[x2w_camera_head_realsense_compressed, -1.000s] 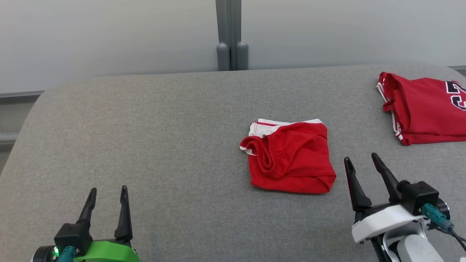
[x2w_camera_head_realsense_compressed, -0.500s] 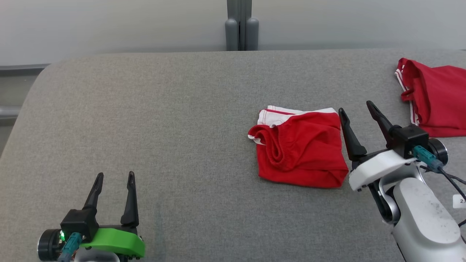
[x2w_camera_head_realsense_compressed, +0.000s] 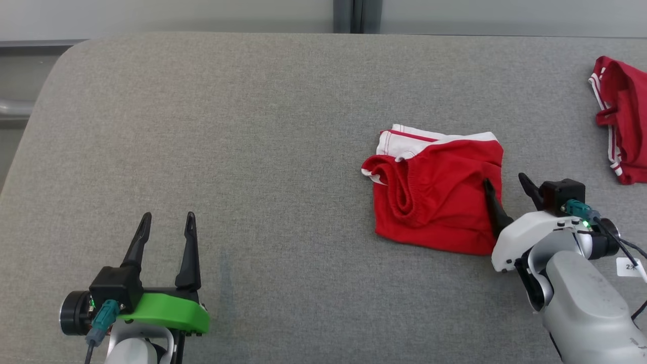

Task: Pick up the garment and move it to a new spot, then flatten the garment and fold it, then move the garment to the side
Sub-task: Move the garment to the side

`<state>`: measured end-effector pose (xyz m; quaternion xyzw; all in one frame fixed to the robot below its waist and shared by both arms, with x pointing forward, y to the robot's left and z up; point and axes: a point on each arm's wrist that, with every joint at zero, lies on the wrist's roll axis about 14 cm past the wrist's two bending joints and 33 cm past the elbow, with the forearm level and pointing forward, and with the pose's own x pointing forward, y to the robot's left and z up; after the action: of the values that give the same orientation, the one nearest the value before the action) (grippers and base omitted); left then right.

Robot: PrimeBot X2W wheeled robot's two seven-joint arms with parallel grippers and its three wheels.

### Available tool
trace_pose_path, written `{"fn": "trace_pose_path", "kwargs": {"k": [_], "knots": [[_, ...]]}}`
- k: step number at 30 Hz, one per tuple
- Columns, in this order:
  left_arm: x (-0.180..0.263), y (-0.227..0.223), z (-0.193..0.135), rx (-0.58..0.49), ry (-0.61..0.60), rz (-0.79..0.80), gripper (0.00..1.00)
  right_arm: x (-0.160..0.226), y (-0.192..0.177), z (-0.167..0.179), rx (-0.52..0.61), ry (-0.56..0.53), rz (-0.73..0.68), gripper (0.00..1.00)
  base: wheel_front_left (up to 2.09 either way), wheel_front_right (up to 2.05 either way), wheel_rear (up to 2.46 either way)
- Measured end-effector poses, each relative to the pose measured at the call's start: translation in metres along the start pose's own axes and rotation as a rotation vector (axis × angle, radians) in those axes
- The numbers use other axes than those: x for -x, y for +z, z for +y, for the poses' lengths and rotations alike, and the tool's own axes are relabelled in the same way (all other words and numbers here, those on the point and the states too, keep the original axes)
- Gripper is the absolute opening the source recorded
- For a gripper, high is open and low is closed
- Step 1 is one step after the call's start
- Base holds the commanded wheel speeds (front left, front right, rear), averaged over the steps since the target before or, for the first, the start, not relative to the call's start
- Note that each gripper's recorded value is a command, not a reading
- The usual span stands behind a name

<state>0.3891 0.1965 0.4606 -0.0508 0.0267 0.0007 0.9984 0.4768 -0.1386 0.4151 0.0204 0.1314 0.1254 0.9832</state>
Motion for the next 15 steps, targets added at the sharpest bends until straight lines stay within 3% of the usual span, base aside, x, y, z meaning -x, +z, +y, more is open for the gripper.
{"fn": "trace_pose_path", "kwargs": {"k": [7,8,9,10,11,15], "knots": [[-0.002,-0.008,0.001,0.003,0.012,0.023,1.0,-0.003,-0.039,0.016,-0.07,0.01,0.111,1.0,0.0,0.0,0.0],[-0.003,-0.008,0.001,0.004,0.011,0.024,1.0,-0.004,-0.04,0.018,-0.081,0.012,0.117,0.78,0.0,0.0,0.0],[-0.004,-0.009,0.0,0.005,0.009,0.024,1.0,-0.005,-0.042,0.019,-0.098,0.01,0.123,0.41,0.0,0.0,0.0],[-0.005,-0.009,-0.001,0.006,0.006,0.024,1.0,-0.006,-0.043,0.021,-0.108,0.011,0.127,0.16,0.0,0.0,0.0],[-0.006,-0.009,-0.001,0.008,0.005,0.024,1.0,-0.007,-0.043,0.022,-0.109,0.014,0.129,0.0,0.0,0.0,0.0],[-0.009,-0.008,-0.004,0.017,0.003,0.021,1.0,-0.013,-0.04,0.024,-0.112,0.029,0.129,0.0,0.0,0.0,0.0]]}}
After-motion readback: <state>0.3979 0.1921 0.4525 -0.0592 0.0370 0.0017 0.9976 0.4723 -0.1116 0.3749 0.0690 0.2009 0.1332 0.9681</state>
